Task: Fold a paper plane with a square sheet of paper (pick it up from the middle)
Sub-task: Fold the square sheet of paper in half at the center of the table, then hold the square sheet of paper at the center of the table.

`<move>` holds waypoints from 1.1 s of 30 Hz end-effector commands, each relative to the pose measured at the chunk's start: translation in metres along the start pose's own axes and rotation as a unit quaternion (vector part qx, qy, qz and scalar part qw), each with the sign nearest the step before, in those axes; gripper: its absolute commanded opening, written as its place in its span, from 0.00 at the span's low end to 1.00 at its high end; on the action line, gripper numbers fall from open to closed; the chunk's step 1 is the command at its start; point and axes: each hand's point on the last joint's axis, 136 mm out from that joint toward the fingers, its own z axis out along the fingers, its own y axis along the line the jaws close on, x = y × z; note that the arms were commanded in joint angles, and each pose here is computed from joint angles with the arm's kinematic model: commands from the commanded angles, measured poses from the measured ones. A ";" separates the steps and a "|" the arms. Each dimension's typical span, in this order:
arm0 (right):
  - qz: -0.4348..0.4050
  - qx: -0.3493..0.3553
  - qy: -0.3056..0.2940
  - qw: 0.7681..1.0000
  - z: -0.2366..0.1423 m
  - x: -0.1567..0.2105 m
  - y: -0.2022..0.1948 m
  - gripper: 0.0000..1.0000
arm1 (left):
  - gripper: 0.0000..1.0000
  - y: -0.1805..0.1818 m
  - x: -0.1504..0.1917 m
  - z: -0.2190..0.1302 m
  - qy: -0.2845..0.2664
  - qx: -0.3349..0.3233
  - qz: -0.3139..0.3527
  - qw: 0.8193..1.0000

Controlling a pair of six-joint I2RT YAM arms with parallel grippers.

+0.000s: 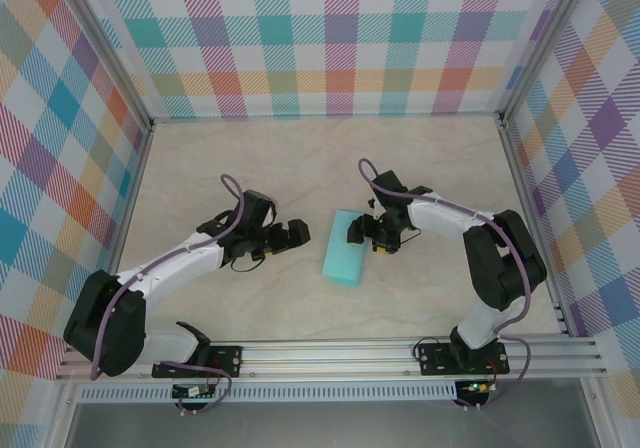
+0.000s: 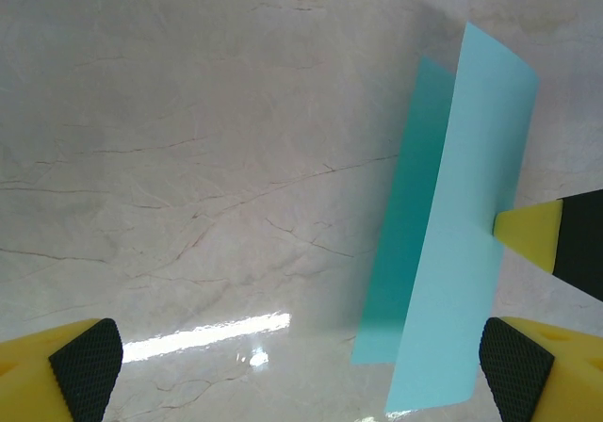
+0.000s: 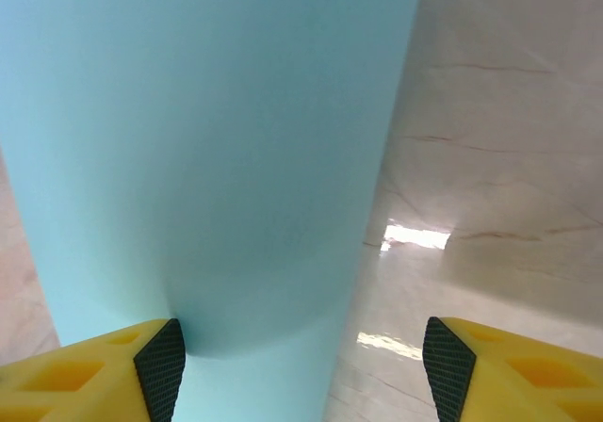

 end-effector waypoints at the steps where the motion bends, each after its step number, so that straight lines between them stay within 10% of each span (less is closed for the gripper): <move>1: 0.000 0.038 0.001 0.999 -0.005 0.008 -0.018 0.71 | 1.00 -0.017 -0.006 0.002 -0.004 0.015 0.008 1.000; 33: -0.001 0.071 0.035 0.997 0.020 0.006 -0.028 0.77 | 0.99 -0.040 -0.011 0.031 0.012 0.034 0.027 0.999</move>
